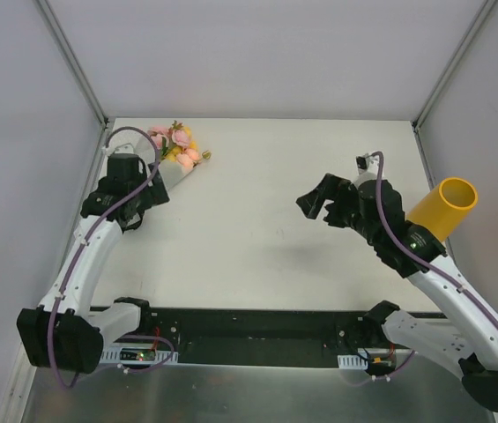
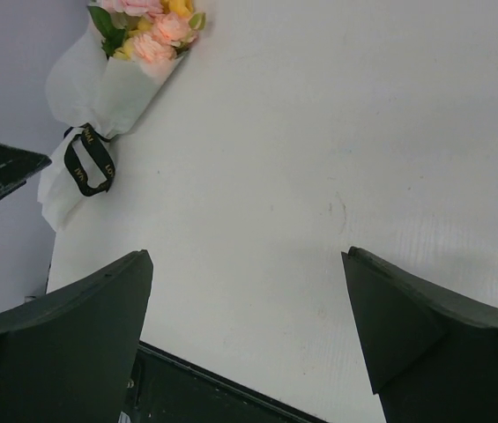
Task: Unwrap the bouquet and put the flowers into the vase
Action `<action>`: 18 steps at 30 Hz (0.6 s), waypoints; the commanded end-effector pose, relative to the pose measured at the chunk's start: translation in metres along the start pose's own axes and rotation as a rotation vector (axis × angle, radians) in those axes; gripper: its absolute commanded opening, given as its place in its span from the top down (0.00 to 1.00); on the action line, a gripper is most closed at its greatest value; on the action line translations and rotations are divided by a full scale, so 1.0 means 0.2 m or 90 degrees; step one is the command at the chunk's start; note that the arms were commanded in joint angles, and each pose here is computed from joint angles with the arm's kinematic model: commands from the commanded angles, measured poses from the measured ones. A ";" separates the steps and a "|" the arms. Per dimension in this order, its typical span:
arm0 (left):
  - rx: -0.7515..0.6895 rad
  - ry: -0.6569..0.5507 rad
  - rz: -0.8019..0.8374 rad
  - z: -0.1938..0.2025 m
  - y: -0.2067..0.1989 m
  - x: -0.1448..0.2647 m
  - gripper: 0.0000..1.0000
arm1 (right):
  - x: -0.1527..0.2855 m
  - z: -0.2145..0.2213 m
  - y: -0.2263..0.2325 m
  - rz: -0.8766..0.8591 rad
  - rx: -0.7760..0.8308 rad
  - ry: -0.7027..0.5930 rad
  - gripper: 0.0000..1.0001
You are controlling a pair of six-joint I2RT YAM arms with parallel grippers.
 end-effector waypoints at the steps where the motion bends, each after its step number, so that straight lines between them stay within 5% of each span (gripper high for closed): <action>1: 0.027 -0.105 -0.132 -0.31 0.17 0.00 0.10 | 0.09 -0.12 0.11 -0.100 0.037 -0.094 0.00; 14: -0.074 0.044 -0.043 -0.53 0.00 -0.46 0.16 | 0.14 -0.09 0.12 -0.145 0.056 -0.134 0.01; 18: -0.088 0.070 -0.049 -0.51 0.01 -0.55 0.27 | 0.17 -0.11 0.13 -0.150 0.056 -0.143 0.00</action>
Point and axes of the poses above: each gripper's point midway between its finger pads, its own x axis back along the fingers, its own y axis along the line the jaws close on, z = x × y, the point moved 2 cm from there along x, back along the fingers, and after that the axes turned 15 degrees about x, right-handed, at the moved point
